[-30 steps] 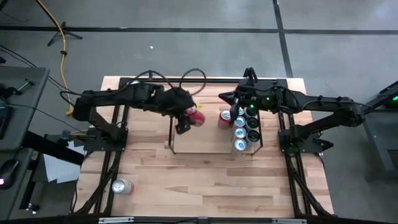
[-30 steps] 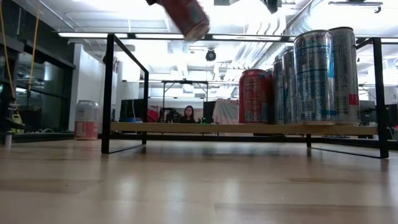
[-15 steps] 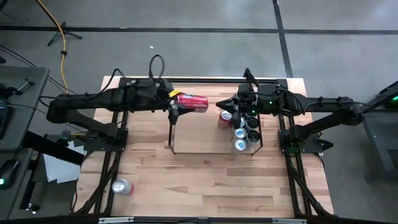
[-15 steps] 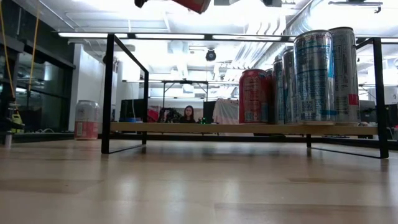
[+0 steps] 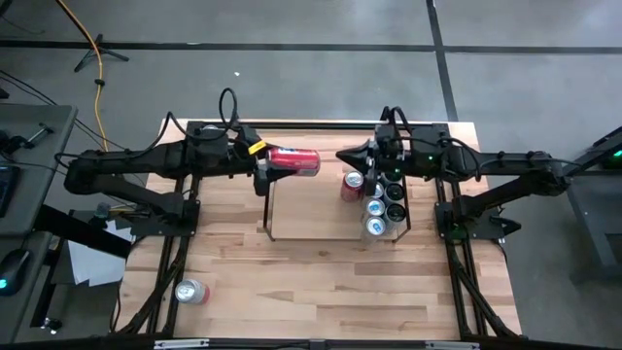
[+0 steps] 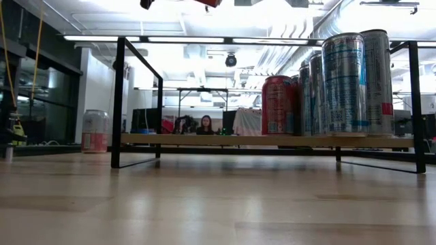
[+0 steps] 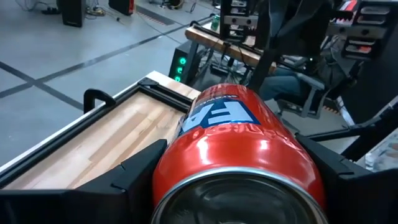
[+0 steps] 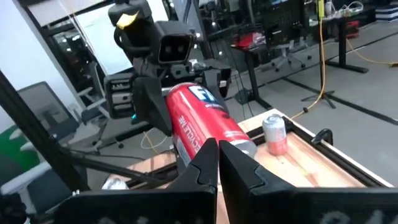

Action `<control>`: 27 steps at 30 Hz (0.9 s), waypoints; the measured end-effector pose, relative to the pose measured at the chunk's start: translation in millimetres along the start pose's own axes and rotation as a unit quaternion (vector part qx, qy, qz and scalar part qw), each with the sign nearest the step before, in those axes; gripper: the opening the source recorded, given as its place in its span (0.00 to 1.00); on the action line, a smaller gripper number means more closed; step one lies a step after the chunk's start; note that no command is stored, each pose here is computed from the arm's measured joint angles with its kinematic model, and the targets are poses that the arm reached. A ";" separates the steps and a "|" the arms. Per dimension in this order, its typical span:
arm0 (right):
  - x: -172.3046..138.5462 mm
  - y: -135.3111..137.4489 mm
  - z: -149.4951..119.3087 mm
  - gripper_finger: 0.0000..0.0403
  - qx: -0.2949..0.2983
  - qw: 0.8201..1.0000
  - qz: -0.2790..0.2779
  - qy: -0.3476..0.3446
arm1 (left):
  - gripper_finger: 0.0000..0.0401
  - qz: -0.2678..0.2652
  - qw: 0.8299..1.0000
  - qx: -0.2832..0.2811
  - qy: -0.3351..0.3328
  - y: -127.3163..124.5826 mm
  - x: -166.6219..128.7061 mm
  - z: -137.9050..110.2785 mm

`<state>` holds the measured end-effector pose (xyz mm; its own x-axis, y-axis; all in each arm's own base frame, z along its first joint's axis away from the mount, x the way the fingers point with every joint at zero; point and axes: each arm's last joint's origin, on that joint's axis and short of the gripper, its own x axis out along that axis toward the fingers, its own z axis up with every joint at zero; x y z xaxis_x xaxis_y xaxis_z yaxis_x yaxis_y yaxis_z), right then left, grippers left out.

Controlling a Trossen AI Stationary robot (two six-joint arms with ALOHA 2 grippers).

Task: Place canned beverage on shelf
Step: Put the red soda can on the shelf aligned with the other red soda can

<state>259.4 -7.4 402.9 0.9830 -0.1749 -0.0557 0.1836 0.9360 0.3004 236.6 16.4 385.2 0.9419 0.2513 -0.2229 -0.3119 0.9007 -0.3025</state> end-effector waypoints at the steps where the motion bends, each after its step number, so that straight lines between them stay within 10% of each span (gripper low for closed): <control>1: 0.3 0.3 0.8 0.00 0.001 1.000 0.001 -0.005 | 0.62 0.000 1.000 0.000 0.001 0.1 0.0 -0.2; 27: 4.6 2.0 4.3 0.00 0.001 0.999 0.008 -0.034 | 0.62 0.000 1.000 0.009 0.001 0.1 0.3 -0.2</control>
<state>264.2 -7.6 407.3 0.9834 -0.1810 0.0129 0.1686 0.9378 0.3035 236.8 16.5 385.0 0.9415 0.2517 -0.2243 -0.3103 0.9069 -0.2850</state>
